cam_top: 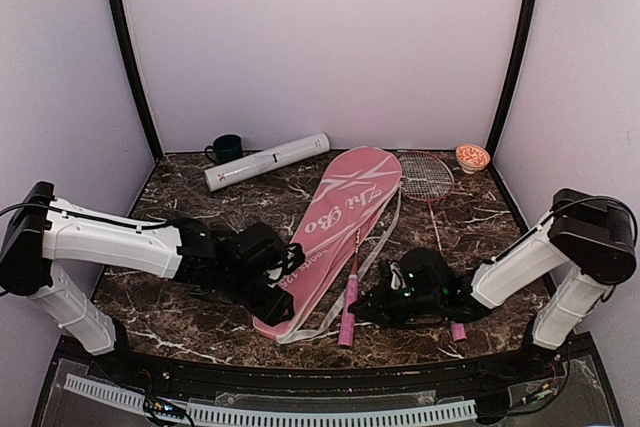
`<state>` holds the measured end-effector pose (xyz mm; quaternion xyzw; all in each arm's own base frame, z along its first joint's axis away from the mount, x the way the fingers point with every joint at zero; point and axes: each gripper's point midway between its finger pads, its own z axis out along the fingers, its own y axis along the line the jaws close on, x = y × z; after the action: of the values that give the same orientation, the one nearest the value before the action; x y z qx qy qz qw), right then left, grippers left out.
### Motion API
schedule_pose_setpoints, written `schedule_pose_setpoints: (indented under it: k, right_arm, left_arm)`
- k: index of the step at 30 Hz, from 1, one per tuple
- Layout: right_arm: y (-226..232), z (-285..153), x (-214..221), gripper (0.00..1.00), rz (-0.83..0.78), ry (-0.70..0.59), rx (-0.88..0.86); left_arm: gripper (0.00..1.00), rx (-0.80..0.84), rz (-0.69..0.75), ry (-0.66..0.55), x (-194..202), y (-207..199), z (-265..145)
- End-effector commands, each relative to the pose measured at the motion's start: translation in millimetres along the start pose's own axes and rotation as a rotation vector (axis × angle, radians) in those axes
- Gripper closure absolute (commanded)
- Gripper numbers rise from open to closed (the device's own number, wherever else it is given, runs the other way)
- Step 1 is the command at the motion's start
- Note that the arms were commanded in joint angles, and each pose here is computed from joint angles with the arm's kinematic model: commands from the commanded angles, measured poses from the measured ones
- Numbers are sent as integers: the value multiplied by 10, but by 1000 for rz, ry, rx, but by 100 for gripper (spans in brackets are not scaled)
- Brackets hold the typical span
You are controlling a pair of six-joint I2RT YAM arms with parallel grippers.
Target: Pack up the badminton gear
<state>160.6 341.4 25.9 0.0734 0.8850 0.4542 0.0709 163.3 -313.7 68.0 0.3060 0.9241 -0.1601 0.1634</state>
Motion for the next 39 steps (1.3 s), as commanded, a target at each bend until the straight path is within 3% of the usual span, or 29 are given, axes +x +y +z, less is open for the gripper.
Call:
schedule_pose_setpoints:
  k: [1,14,22,26,34,35,39]
  right_arm:
    - [65,-68,-75,88,-13,-45,-21]
    - [344,-191,-158,94,-35,-85,-77]
    - [398,-177,-163,95,-41,-84,-91]
    - [416,-175,-159,95,-41,-83,-95]
    - [412,-175,-153,96,-41,-82,-91]
    - [407,-176,-152,96,-39,-82,-90]
    - [441,-185,-160,96,-38,-86,-102]
  left_arm:
    - [48,-51,-16,41,142,-32,12]
    - [53,-139,49,16,-49,-205,179]
    - [66,-210,49,15,-92,-120,230]
    - [60,-237,55,-5,-145,-86,211]
    - [64,-242,89,0,-194,-152,338]
    - [65,-246,94,5,-187,-153,366]
    - [85,-250,101,2,-197,-167,364]
